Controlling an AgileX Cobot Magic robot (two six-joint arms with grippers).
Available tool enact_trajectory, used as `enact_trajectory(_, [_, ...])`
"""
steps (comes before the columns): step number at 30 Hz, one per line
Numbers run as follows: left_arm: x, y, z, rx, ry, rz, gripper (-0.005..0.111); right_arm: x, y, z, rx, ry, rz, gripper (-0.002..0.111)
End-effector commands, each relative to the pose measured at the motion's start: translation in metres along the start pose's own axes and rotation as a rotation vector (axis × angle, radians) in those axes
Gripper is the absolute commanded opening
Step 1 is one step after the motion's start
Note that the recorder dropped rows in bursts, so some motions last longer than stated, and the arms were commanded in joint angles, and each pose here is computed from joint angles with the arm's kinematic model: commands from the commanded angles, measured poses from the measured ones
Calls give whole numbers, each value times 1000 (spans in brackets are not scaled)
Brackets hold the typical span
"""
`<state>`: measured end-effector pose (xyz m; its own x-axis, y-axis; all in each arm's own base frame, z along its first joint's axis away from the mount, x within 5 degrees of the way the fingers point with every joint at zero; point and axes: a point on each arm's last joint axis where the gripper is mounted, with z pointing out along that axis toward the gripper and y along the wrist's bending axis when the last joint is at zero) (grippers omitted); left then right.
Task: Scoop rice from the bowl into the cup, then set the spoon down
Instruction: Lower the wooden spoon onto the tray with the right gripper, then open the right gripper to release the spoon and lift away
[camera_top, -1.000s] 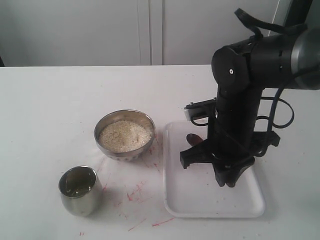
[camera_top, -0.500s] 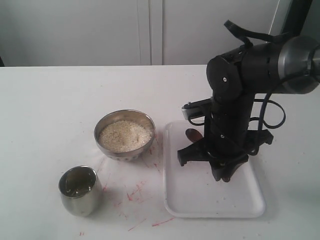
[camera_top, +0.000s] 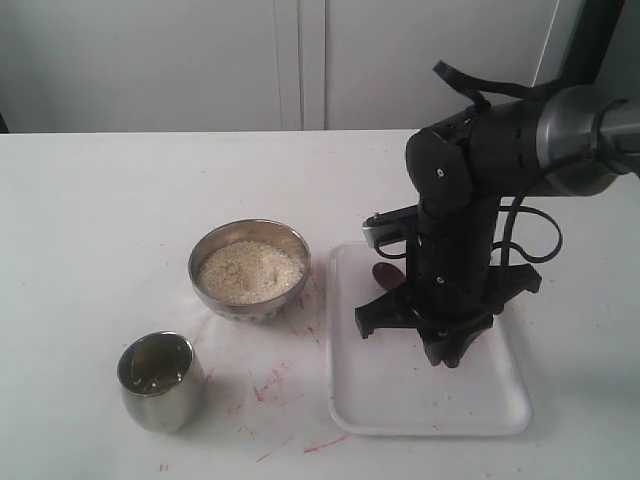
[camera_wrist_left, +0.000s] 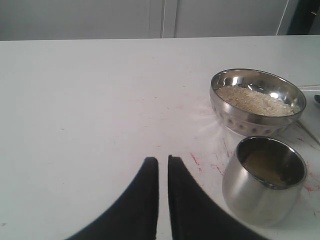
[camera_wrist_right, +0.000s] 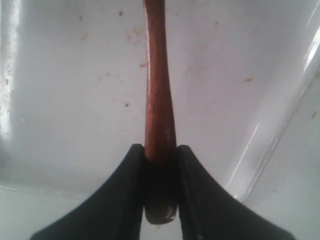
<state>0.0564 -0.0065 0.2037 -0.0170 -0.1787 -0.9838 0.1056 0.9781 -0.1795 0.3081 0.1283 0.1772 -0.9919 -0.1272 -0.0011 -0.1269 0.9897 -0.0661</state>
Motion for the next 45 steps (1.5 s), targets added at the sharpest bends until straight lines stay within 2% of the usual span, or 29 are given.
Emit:
enact_trajectory(1, [-3, 0, 0, 0, -10, -8, 14, -3, -2, 2, 6, -15, 3, 0])
enact_trajectory(23, [-3, 0, 0, 0, -10, -8, 14, -6, 0, 23, 23, 45, -4, 1])
enact_trajectory(31, [-3, 0, 0, 0, -10, -8, 14, -6, 1, 24, 22, 48, -3, 17])
enact_trajectory(45, [-3, 0, 0, 0, -10, -8, 14, -5, 1, 24, 22, 53, -2, 36])
